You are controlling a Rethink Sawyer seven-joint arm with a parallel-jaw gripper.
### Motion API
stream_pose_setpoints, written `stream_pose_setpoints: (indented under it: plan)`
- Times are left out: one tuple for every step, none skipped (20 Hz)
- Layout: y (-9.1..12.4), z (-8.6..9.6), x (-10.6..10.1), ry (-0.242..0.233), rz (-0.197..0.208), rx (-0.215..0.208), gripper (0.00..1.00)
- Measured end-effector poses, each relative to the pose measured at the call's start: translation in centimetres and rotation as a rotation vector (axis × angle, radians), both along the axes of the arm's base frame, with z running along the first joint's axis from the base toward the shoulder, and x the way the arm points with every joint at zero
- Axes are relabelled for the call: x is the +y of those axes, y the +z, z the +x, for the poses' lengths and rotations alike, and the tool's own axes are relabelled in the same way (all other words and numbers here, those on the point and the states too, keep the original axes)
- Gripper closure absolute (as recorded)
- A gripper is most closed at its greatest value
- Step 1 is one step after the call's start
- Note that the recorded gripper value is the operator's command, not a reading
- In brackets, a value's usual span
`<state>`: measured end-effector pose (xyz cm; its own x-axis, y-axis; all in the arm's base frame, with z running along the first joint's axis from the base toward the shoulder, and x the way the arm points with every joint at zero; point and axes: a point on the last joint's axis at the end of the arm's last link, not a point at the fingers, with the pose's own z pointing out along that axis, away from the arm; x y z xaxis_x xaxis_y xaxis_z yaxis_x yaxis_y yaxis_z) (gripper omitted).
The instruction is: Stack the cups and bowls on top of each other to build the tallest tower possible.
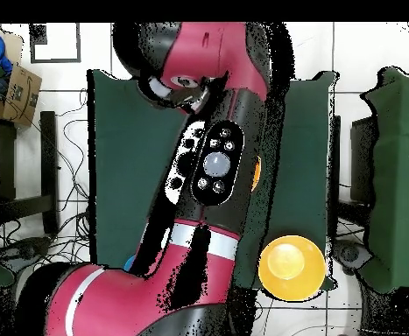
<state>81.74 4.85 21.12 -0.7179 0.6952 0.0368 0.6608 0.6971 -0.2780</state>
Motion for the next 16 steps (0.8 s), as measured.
stream_pose_setpoints:
  plan:
    - [0.6, 0.5, 0.3, 0.009, -0.003, -0.018, 0.0]
    - [1.0, 0.8, 0.5, 0.015, -0.005, -0.027, 0.0]
    - [1.5, 1.2, 0.8, 0.022, -0.006, -0.039, 0.0]
    - [1.8, 1.4, 1.1, 0.028, -0.006, -0.047, 0.0]
    - [2.4, 2.0, 1.7, 0.039, -0.003, -0.066, 0.0]
    - [2.6, 2.1, 2.0, 0.043, -0.002, -0.071, 0.0]
    - [2.8, 2.3, 2.2, 0.047, -0.001, -0.076, 0.0]
    - [2.9, 2.5, 3.0, 0.053, 0.006, -0.085, 0.0]
    - [3.1, 2.7, 3.7, 0.058, 0.012, -0.094, 0.0]
    - [3.2, 2.8, 4.2, 0.061, 0.015, -0.099, 0.0]
    - [3.1, 2.9, 4.7, 0.063, 0.018, -0.102, 0.0]
    - [3.1, 2.9, 5.0, 0.063, 0.019, -0.103, 0.0]
    - [3.1, 2.9, 5.4, 0.063, 0.02, -0.105, 0.0]
    - [2.9, 3.0, 5.9, 0.061, 0.021, -0.106, 0.0]
    - [2.6, 3.0, 6.9, 0.057, 0.022, -0.108, 0.0]
    - [2.3, 3.0, 7.5, 0.052, 0.022, -0.108, 0.0]
